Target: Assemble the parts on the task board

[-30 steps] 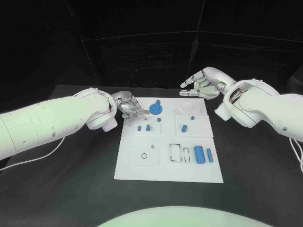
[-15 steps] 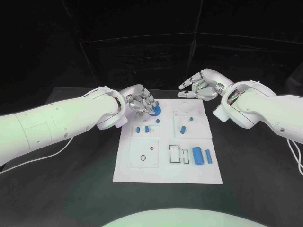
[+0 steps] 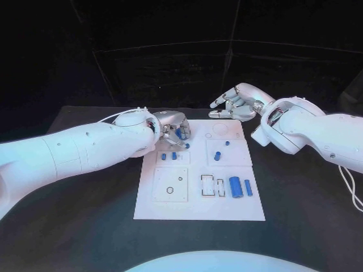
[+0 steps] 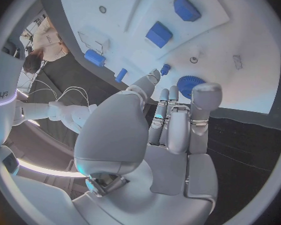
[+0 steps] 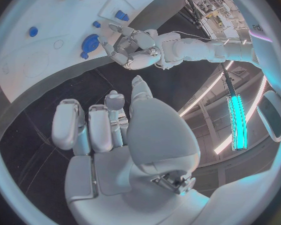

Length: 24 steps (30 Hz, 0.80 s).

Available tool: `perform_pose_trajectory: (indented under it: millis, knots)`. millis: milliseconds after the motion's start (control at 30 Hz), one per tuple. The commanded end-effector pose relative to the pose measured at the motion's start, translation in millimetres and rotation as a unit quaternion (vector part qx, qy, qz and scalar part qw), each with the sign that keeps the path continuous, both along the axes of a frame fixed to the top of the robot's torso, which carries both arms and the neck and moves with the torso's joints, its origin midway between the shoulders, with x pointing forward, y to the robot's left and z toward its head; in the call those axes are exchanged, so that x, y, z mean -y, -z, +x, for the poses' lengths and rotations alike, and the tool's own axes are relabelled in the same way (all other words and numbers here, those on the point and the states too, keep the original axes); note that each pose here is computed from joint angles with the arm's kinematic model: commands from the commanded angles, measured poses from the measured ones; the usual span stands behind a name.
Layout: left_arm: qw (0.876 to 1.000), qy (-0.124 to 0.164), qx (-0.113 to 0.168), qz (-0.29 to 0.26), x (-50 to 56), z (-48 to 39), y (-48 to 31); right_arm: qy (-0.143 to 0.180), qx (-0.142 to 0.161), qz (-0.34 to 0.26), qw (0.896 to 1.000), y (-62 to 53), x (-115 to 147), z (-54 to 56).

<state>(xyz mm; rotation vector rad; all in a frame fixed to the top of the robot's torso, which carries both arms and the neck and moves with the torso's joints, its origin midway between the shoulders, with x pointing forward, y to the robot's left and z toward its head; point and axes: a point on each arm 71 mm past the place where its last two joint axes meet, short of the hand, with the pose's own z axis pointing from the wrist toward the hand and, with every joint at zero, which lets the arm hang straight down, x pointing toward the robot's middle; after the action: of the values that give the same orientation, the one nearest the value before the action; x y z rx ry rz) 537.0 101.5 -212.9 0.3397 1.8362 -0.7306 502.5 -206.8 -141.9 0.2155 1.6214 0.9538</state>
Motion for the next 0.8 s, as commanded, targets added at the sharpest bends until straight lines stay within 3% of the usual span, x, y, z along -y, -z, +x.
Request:
perform_pose_trajectory:
  millis: [33, 367, 800]
  knots:
    - [0.999, 0.019, 0.013, 0.048, 4.1, 0.2, 3.7, -0.004, 0.003, 0.002, 1.000, -1.5, -1.4, 0.0]
    - [0.998, 0.022, 0.016, 0.054, 13.9, 3.1, 6.8, -0.003, 0.004, 0.003, 1.000, -1.7, -2.3, 0.2]
    - [0.997, 0.027, -0.003, 0.069, 21.4, 2.8, 12.1, -0.005, 0.004, 0.003, 1.000, -1.7, -3.7, 0.2]
